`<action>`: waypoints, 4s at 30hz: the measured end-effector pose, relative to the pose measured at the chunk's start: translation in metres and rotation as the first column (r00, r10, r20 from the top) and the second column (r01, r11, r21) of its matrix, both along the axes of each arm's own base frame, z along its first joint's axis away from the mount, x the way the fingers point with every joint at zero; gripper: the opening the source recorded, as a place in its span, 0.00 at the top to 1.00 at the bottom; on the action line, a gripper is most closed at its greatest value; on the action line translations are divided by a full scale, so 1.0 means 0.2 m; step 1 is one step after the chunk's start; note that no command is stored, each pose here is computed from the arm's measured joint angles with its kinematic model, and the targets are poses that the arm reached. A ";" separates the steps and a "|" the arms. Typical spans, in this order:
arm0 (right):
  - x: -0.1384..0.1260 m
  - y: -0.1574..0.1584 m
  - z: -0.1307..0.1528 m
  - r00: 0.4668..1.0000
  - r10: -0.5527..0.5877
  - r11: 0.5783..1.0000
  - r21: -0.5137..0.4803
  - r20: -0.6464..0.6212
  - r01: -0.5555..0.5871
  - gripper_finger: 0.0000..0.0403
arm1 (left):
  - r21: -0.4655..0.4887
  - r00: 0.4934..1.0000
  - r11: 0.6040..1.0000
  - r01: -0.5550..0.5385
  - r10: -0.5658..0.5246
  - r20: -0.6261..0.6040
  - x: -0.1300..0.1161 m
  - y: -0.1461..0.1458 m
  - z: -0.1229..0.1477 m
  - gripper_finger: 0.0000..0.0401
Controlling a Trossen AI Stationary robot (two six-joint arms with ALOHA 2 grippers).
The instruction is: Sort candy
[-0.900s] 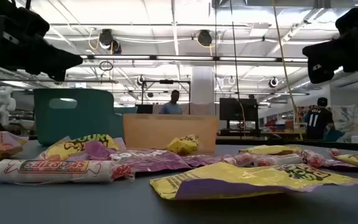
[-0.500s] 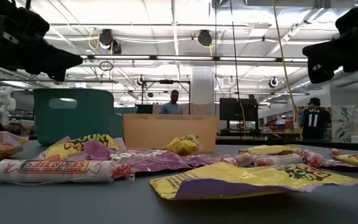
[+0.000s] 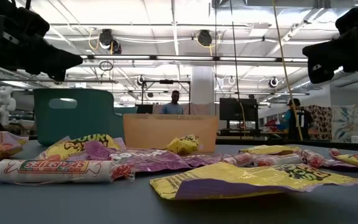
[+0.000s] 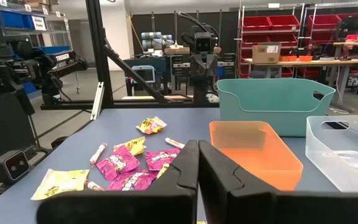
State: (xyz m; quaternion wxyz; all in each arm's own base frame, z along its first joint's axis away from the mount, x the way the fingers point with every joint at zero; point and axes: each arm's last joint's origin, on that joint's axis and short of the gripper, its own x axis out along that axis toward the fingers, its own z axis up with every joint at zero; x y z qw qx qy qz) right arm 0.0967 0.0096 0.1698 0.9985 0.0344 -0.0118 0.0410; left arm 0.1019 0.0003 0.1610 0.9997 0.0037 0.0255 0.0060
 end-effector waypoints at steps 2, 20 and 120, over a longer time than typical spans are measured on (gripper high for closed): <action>0.00 0.00 0.00 1.000 0.000 1.000 0.000 0.000 0.000 1.00 | 0.000 1.000 1.000 0.000 0.000 0.000 0.00 0.00 0.00 0.94; 0.00 0.00 0.00 1.000 0.000 1.000 0.000 0.000 0.000 1.00 | 0.000 1.000 1.000 0.000 0.000 0.000 0.00 0.00 0.00 0.94; -0.09 -0.02 0.81 0.998 -0.055 0.998 -0.031 -0.045 0.053 1.00 | 0.000 1.000 1.000 -0.023 0.023 0.005 0.00 0.00 0.00 0.94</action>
